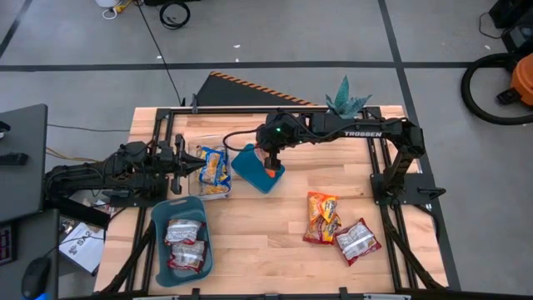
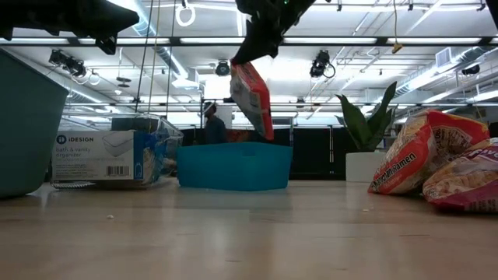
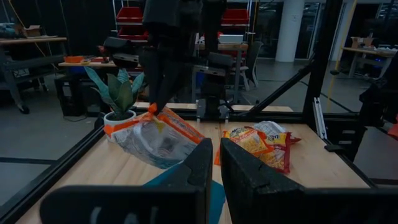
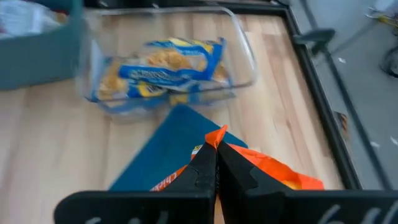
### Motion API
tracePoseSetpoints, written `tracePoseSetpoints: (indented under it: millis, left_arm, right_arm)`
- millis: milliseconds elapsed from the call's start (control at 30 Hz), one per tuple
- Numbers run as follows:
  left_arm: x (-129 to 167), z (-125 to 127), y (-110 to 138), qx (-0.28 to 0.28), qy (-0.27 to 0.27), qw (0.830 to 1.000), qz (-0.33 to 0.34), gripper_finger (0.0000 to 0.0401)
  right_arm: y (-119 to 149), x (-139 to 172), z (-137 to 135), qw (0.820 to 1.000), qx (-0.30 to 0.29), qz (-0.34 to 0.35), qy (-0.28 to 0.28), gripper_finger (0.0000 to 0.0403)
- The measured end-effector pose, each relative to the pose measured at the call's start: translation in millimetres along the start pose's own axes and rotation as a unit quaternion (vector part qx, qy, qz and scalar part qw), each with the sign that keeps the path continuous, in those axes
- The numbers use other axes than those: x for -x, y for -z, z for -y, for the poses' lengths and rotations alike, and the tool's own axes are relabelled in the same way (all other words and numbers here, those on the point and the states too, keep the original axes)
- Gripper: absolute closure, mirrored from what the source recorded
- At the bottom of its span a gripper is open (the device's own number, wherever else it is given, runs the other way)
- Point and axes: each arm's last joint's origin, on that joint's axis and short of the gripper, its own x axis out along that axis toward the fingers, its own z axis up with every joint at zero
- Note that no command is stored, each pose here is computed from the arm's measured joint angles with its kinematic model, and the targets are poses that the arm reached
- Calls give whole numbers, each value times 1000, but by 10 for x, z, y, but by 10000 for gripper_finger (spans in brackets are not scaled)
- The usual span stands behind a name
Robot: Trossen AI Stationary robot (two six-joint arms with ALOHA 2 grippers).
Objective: Sort Maruchan noodles
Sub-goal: Put the top orange noodle pack into the blue bin
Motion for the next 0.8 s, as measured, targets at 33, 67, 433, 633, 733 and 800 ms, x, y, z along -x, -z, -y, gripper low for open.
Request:
tracePoseSetpoints:
  millis: [33,67,433,633,733,800]
  left_arm:
    - [0,0,0,0,0,1000,0,365]
    - [0,0,0,0,0,1000,0,365]
    - [0,0,0,0,0,1000,0,365]
    - [0,0,0,0,0,1000,0,365]
    - [0,0,0,0,0,1000,0,365]
    - [-1,0,0,0,0,1000,0,365]
  right_arm:
    - [-6,0,-6,1000,0,4,-12,394]
    - [-10,0,-11,1000,0,7,-21,394]
    - [-1,-101,-43,996,-1,62,-58,394]
    - [186,-278,9,995,-16,71,-64,394]
    - [248,-341,54,992,-33,91,-79,394]
    - [298,-376,86,991,-45,96,-85,394]
